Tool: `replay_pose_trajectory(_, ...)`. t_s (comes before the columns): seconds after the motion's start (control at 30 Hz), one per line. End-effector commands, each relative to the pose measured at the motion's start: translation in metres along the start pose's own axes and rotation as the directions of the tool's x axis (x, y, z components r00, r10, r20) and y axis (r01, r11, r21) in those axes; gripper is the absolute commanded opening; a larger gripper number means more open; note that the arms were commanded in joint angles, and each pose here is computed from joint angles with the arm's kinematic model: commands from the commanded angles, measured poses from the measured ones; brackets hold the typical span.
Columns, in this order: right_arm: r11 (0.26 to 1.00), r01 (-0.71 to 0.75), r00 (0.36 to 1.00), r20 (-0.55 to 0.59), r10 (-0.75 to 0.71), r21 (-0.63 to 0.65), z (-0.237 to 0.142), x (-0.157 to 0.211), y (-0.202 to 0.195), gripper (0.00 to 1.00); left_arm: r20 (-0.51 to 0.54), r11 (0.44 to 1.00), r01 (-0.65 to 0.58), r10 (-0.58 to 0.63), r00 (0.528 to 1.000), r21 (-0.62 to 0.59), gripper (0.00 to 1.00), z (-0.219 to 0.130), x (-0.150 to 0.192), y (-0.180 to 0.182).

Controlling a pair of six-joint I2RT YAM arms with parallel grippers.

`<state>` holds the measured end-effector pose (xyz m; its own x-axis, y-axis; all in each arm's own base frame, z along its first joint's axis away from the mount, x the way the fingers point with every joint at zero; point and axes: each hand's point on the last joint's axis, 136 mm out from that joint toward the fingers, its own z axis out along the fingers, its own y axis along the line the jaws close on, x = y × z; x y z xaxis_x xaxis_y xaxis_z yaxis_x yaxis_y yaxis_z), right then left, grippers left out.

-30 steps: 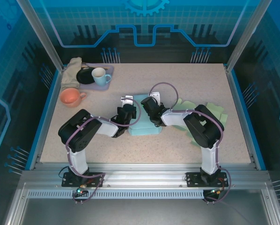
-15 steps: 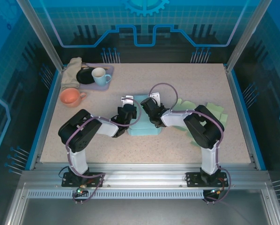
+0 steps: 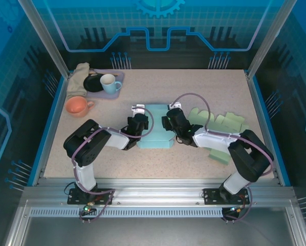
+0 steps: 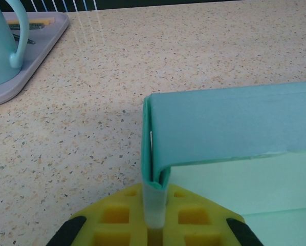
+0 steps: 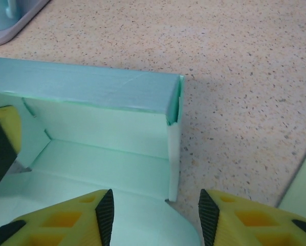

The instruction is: Fold the paper box

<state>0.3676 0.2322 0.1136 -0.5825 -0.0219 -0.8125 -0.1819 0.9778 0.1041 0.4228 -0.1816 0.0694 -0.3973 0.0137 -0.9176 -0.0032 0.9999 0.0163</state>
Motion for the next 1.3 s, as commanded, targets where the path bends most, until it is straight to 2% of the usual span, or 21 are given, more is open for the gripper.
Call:
replay_pose_trajectory(0.0,0.999,-0.041,0.999,-0.022,0.041,0.003,-0.011,-0.008,-0.01,0.51,-0.052,0.998,-0.045,0.043,0.998,-0.038,0.03,0.0,0.017,0.012)
replay_pose_trajectory(0.07,0.999,-0.041,0.998,-0.043,0.041,0.005,-0.012,-0.009,-0.016,0.52,-0.042,0.998,-0.053,0.052,0.998,-0.023,0.03,-0.002,0.017,0.01)
replay_pose_trajectory(0.1,0.998,-0.055,0.998,-0.024,0.055,-0.001,-0.013,-0.023,-0.015,0.52,-0.039,0.998,-0.057,0.057,0.998,-0.019,0.03,-0.002,0.017,0.009)
replay_pose_trajectory(0.2,0.994,-0.1,0.994,-0.038,0.099,-0.036,-0.011,-0.035,-0.02,0.52,-0.029,0.998,-0.069,0.068,0.997,-0.011,0.03,-0.004,0.018,0.006)
replay_pose_trajectory(0.47,0.982,-0.15,0.985,-0.105,0.138,-0.115,0.012,-0.054,-0.016,0.51,-0.019,0.996,-0.091,0.091,0.996,-0.006,0.03,-0.005,0.017,0.001)
replay_pose_trajectory(0.73,0.974,-0.178,0.975,-0.162,0.155,-0.14,0.037,-0.043,-0.007,0.47,-0.015,0.995,-0.101,0.1,0.995,-0.006,0.03,-0.005,0.017,-0.001)
replay_pose_trajectory(1.03,0.97,-0.204,0.963,-0.205,0.174,-0.135,0.052,-0.013,-0.01,0.31,-0.008,0.992,-0.124,0.124,0.992,-0.012,0.03,-0.007,0.017,-0.005)
replay_pose_trajectory(1.27,0.966,-0.226,0.957,-0.213,0.195,-0.128,0.055,0.005,-0.015,0.3,-0.031,0.989,-0.135,0.134,0.991,-0.055,0.07,-0.004,0.014,-0.006)
